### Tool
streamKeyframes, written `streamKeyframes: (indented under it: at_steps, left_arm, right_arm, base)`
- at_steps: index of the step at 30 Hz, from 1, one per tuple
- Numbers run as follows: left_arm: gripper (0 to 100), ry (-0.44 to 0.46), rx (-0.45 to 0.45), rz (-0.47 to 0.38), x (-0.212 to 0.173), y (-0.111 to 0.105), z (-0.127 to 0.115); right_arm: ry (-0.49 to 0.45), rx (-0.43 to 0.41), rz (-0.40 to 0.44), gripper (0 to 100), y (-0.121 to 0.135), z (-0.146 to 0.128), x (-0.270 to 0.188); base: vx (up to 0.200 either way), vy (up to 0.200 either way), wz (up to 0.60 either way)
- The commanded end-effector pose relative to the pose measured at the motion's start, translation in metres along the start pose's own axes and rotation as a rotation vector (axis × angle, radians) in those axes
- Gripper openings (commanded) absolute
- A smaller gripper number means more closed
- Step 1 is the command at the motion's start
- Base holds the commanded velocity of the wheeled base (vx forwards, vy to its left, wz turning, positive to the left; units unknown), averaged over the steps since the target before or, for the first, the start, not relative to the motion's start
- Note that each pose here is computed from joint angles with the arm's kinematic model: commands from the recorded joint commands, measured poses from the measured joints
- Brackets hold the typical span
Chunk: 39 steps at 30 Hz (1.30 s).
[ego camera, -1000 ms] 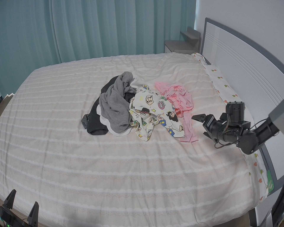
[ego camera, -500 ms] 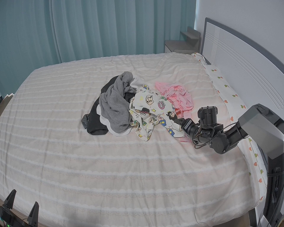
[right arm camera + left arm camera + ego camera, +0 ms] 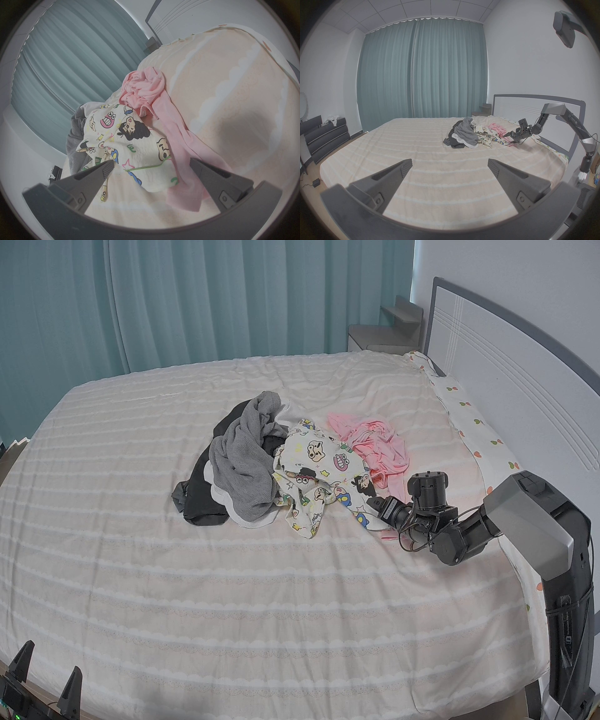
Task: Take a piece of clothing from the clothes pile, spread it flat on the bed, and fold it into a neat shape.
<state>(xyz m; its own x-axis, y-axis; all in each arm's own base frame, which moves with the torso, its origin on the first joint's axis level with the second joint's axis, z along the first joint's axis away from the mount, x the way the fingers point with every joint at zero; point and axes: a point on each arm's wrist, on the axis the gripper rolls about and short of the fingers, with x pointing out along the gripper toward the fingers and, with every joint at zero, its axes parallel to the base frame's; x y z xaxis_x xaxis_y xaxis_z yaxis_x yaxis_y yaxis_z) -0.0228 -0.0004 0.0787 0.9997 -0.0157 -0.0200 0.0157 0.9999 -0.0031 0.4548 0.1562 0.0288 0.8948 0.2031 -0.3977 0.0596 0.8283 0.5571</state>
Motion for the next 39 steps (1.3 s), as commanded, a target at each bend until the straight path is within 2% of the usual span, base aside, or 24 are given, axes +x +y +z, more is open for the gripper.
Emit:
streamKeyframes:
  at_steps: [1,11,15,22,33,34,39]
  left_arm:
    - [100,-0.003,0.0,0.0,0.0,0.0,-0.004]
    - [100,-0.003,-0.005,0.0,0.0,0.0,-0.004]
    - [100,-0.003,-0.005,0.0,0.0,0.0,-0.004]
    - [100,-0.003,-0.005,0.0,0.0,0.0,-0.004]
    - [100,-0.003,-0.006,0.0,0.0,0.0,-0.004]
    - [100,-0.003,-0.005,0.0,0.0,0.0,-0.004]
    - [100,-0.003,-0.006,0.0,0.0,0.0,-0.004]
  right_arm:
    - [-0.008,-0.014,-0.002,100,-0.004,-0.006,0.015]
    - [-0.008,-0.052,0.061,100,0.024,-0.016,0.016]
    - [-0.01,-0.087,0.058,100,0.021,-0.021,0.025]
    - [-0.037,-0.099,0.009,100,0.007,-0.017,0.033]
    - [-0.055,-0.185,-0.021,100,0.009,-0.027,0.038]
    - [-0.047,-0.208,-0.024,0,0.01,-0.03,0.039]
    - [-0.042,-0.247,-0.021,0,0.013,-0.036,0.039]
  base:
    - [0.0,0.0,0.0]
    - [0.0,0.0,0.0]
    - [0.0,0.0,0.0]
    - [0.0,0.0,0.0]
    - [0.0,0.0,0.0]
    - [0.0,0.0,0.0]
    - [0.0,0.0,0.0]
